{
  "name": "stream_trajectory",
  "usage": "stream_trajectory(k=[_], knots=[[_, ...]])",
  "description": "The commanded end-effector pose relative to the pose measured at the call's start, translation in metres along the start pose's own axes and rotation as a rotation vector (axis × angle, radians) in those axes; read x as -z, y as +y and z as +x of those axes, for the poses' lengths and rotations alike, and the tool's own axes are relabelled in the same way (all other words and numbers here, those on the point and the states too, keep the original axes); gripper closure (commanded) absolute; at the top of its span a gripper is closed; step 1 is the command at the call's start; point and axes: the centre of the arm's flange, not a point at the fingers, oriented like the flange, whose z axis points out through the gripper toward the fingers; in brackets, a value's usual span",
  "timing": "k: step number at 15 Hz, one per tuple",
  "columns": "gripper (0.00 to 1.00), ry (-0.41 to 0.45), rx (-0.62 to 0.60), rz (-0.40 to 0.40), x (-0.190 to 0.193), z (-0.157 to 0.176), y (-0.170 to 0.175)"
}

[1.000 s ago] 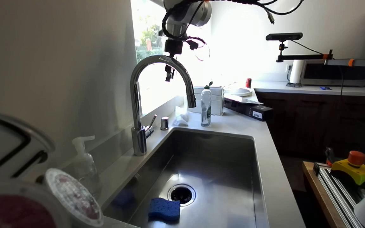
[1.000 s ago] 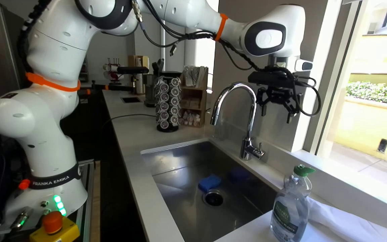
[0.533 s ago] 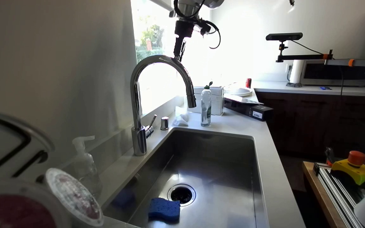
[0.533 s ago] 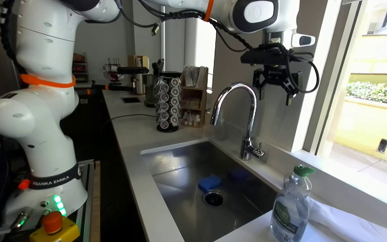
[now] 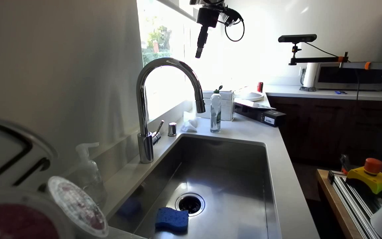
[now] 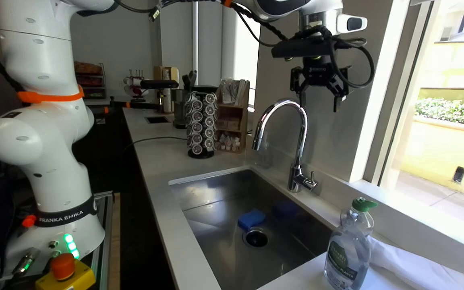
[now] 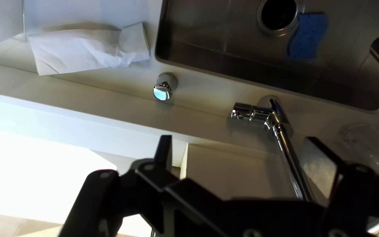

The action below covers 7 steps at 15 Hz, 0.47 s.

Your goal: Close the tap

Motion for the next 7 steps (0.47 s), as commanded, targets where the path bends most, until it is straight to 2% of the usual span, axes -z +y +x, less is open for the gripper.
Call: stream_trajectory(k=[1, 3, 4, 7], knots=[[0.00, -0.003, 0.055, 0.023, 0.012, -0.032, -0.024], [0.00, 0.000, 0.095, 0.045, 0.016, -0.040, -0.034], [0.00, 0.004, 0.052, 0.011, 0.013, -0.020, -0.014], [0.00, 0.005, 0.076, 0.021, 0.017, -0.027, -0.024]])
